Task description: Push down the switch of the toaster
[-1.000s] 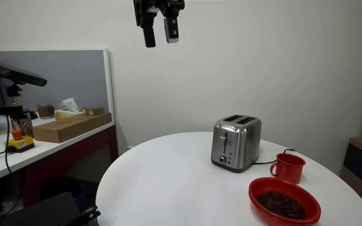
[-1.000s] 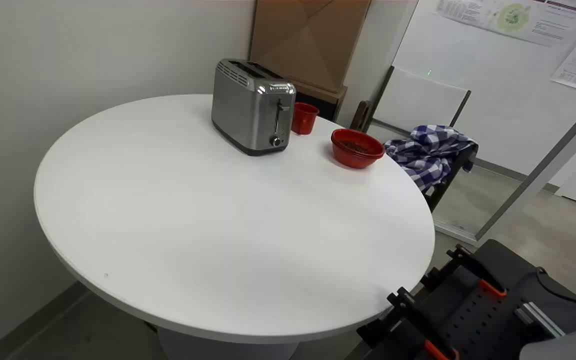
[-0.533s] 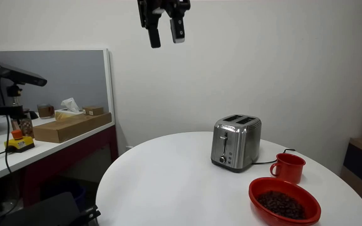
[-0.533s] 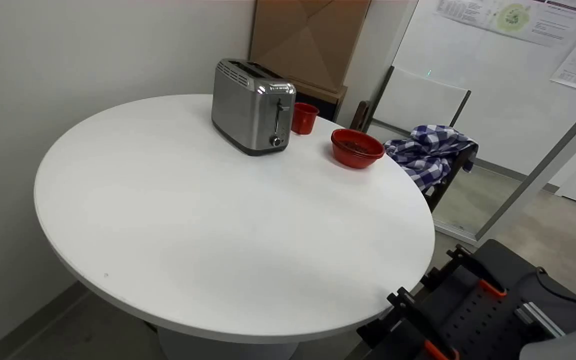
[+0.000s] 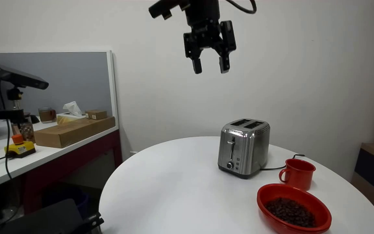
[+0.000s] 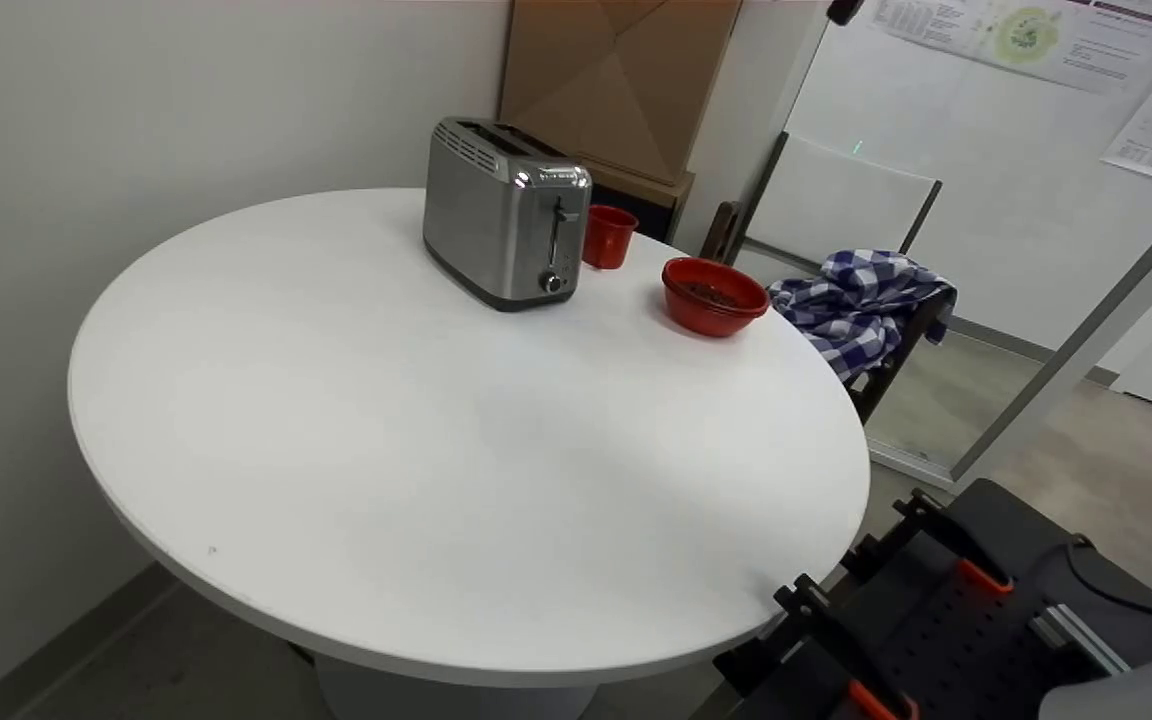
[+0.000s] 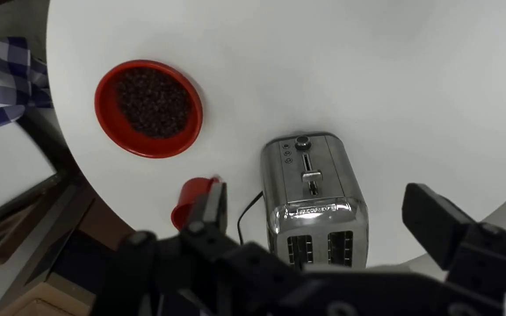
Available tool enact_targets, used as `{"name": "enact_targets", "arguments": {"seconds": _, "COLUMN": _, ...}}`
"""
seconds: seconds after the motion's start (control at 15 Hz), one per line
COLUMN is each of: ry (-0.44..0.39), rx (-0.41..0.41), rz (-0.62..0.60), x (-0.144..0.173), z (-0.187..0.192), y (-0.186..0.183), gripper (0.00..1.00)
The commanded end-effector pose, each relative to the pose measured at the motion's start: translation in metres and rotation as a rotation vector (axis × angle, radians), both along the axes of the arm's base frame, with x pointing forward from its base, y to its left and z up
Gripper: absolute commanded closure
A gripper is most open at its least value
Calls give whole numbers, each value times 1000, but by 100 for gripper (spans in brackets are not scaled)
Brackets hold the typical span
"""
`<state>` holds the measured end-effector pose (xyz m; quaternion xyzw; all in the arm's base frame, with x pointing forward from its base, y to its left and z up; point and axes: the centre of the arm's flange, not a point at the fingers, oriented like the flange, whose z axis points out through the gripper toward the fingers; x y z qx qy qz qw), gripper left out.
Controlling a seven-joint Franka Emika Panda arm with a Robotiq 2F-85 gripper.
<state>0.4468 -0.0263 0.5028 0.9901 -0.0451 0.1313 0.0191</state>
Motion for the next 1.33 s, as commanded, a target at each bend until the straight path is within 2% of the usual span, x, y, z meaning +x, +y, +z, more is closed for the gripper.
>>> {"name": "enact_targets", "arguments": {"seconds": 0.0, "ry": 58, "rx": -9, "rz": 71, "x": 70, "z": -13, "y": 4, "gripper": 0}}
{"name": "enact_targets", "arguments": {"seconds": 0.2, "ry": 85, "rx": -43, "rz": 107, "x": 102, "z": -34, "y": 10, "gripper": 0}}
{"name": "enact_targets", "arguments": {"seconds": 0.27, "ry": 92, "rx": -52, "rz": 114, "x": 110, "z": -41, "y": 11, "gripper": 17}}
{"name": "enact_targets", "arguments": {"seconds": 0.33, "ry": 102, "rx": -59, "rz": 123, "x": 117, "z": -47, "y": 13, "gripper": 28}}
{"name": "enact_targets", "arguments": {"seconds": 0.8, "ry": 143, "rx": -109, "rz": 189, "x": 145, "z": -87, "y": 21, "gripper": 81}}
{"name": "enact_targets", "arguments": {"seconds": 0.93, "ry": 140, "rx": -123, "rz": 203, "x": 147, "z": -103, "y": 24, "gripper": 93}}
{"name": "enact_targets", "arguments": {"seconds": 1.13, "ry": 113, "rx": -146, "rz": 223, "x": 151, "z": -127, "y": 29, "gripper": 100}}
{"name": "enact_targets", "arguments": {"seconds": 1.27, "ry": 85, "rx": -152, "rz": 235, "x": 154, "z": -141, "y": 33, "gripper": 97}}
